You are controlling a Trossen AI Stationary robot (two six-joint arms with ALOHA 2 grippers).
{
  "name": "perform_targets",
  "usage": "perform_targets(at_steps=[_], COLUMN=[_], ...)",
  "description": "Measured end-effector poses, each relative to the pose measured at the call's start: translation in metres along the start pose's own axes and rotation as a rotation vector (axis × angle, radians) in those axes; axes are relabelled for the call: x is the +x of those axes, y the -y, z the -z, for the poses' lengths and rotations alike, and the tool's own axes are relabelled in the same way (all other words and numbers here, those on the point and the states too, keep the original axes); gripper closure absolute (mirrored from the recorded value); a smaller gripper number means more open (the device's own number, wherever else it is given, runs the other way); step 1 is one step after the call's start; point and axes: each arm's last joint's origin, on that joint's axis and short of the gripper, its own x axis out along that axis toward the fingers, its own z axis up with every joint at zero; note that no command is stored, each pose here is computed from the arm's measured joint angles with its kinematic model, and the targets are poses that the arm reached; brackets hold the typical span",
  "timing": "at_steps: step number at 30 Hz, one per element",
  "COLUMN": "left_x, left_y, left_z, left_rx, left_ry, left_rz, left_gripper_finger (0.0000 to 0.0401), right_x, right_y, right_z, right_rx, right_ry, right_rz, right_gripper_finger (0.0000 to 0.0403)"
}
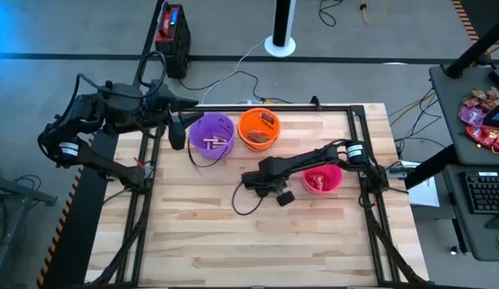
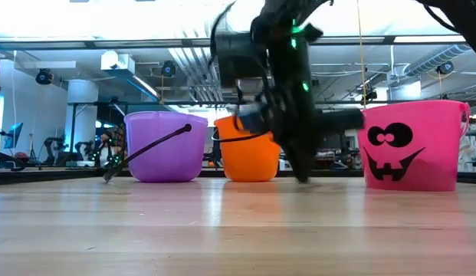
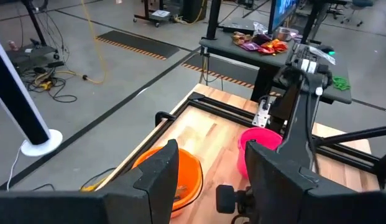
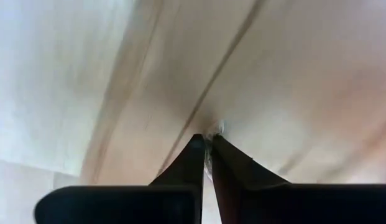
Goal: Sort candy by brand, put in halloween buckets
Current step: Put the green candy into the orange bucket
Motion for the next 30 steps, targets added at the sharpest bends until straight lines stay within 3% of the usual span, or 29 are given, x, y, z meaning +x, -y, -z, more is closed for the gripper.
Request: perform_targets(at_steps=[4,9,15,18,21,26,30], left_x=[0.0,0.0,0.006,0.01,0.016,0.023,0.024], left_y=[0.0,0.0,0.001,0.002,0.004,0.005,0.005], left_z=[0.0,0.0,0.006,0.009,0.013,0.018,0.02], left_rx=[-0.001,-0.011,0.0,0.008,0.018,0.031,0.041], left_ry=[0.0,-0.001,-0.025,-0.042,-0.06,-0.078,-0.08], left_rz=[0.0,0.0,-0.006,-0.011,-0.018,-0.05,-0.073], left_gripper_finger=[0.0233,0.0233,0.0233,0.0233,0.0233,0.0233,0.0233], right_x=[-0.051,-0.115,-0.181,-0.183,-0.167,-0.12,-0.112], right_y=[0.013,0.037,0.076,0.097,0.117,0.133,0.134], right_z=[0.008,0.041,0.1,0.122,0.138,0.143,0.144], right_rx=[0.105,0.317,0.541,0.738,0.924,1.08,1.104], right_ry=[0.208,0.655,1.131,1.259,1.277,1.253,1.331], right_rz=[-0.001,-0.182,-0.048,0.011,0.053,0.068,0.059], right_gripper_finger=[0.0393,0.0394,0.0394,0.0394,0.0394,0.0394,0.0394])
